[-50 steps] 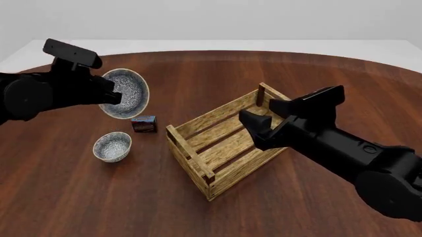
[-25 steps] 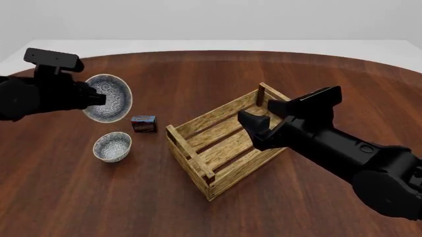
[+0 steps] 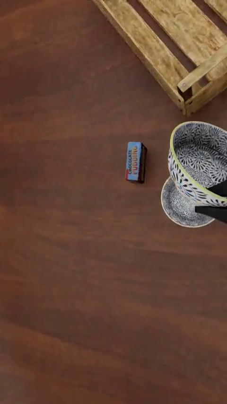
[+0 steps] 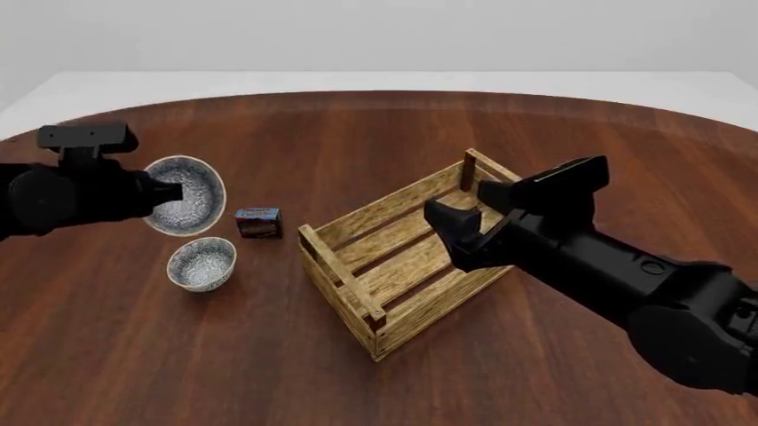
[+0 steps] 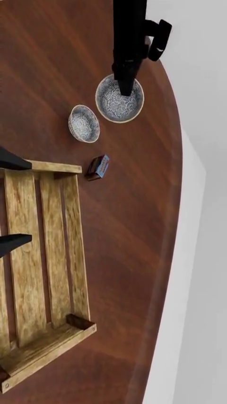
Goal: Stack the right bowl on the left bowl and place them in the tray.
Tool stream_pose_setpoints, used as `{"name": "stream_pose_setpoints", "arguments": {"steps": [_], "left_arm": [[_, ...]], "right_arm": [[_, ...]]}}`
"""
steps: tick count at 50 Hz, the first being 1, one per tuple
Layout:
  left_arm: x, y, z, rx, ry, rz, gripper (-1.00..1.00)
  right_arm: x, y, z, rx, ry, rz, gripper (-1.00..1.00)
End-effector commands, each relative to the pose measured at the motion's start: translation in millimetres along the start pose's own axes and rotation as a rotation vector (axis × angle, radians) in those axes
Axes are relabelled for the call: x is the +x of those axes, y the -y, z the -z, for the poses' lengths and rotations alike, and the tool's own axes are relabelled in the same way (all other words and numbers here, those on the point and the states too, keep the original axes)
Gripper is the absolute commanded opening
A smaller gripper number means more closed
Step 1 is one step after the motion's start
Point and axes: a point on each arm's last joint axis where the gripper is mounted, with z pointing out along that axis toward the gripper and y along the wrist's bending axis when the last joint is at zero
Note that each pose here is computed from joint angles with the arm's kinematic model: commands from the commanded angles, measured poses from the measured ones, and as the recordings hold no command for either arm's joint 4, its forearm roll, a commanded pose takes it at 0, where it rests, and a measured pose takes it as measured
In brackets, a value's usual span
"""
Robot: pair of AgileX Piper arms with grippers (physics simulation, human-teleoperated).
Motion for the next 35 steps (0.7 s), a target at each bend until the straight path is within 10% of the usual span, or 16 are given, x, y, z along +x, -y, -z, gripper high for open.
{"name": "stream_pose_setpoints", "arguments": {"steps": [1, 35], "left_arm": [[13.6, -3.1, -4, -0.006, -0.012, 0.108, -1.00], [50.9, -16.0, -44, -0.042, -0.057, 0.229, -1.00]], "right_arm": [[-1, 5, -5, 0.025, -0.037, 0.027, 1.00], [2, 5, -9, 0.022, -0.045, 0.034, 1.00]]}}
